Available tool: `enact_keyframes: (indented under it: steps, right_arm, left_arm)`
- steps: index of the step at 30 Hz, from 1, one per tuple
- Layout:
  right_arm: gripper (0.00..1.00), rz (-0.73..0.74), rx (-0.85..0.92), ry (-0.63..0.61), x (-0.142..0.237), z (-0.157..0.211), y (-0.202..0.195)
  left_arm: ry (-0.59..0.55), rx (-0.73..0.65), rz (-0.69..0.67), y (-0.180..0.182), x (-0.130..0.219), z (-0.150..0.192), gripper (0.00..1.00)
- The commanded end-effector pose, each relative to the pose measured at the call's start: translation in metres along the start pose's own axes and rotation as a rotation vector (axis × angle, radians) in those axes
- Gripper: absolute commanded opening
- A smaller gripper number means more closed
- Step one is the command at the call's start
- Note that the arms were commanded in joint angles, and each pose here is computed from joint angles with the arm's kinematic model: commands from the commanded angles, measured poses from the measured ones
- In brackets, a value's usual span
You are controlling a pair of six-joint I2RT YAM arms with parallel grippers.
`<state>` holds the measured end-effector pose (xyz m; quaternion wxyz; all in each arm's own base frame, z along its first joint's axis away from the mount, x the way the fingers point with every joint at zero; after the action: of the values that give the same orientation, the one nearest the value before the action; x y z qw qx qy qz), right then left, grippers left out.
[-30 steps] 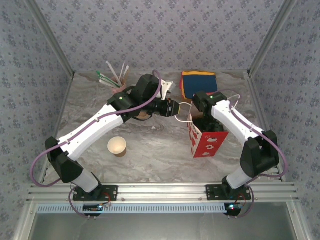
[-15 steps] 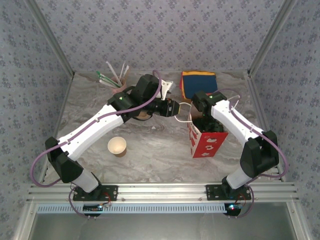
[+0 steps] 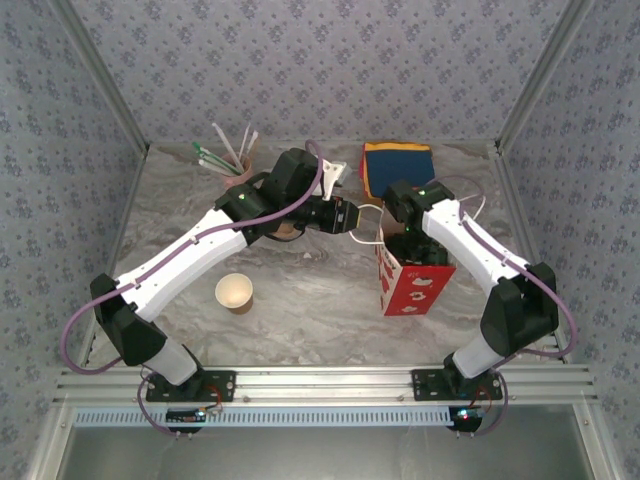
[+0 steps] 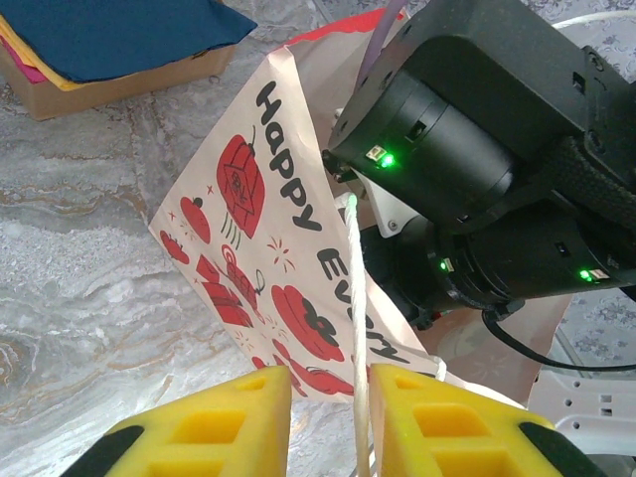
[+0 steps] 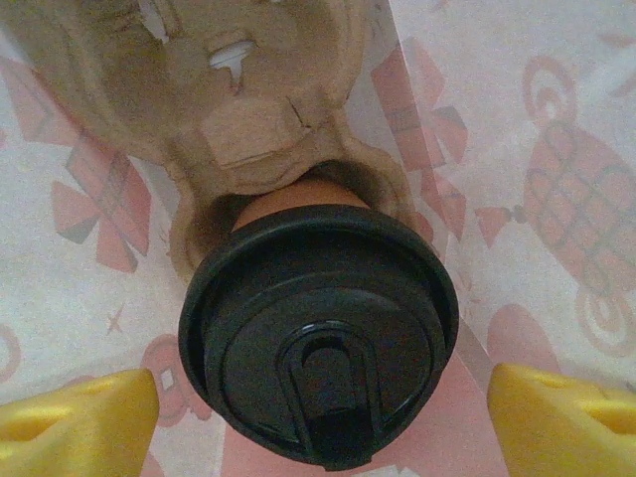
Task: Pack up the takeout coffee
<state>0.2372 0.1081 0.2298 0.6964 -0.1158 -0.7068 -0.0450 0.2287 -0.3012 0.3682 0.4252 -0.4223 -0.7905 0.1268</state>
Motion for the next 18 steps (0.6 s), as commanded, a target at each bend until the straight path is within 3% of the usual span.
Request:
enact_keyframes:
  steps: [1,18]
  right_arm:
    - [0.89,0.01,-0.024,-0.03,0.016,0.004,-0.005]
    - [0.89,-0.006,-0.027,-0.07,0.032,0.007,-0.004]
  left_arm:
    - [-0.011,-0.017,-0.002,-0.002,0.002,-0.003,0.27]
    - [-0.009,-0.013,-0.004,-0.001,0.001,-0.002,0.27]
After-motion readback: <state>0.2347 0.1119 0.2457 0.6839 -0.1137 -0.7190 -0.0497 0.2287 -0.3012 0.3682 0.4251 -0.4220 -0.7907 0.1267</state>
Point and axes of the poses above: each hand's point on the last joint's axis, 136 mm out from that joint toward the fingers, its own x axis back along the fingers, its own y axis along the line the jaws close on, z = x × y, the point moved 9 cm from there along x, back along the fingers, and after that the axes turned 1 degree about x, right-handed, at the moved point
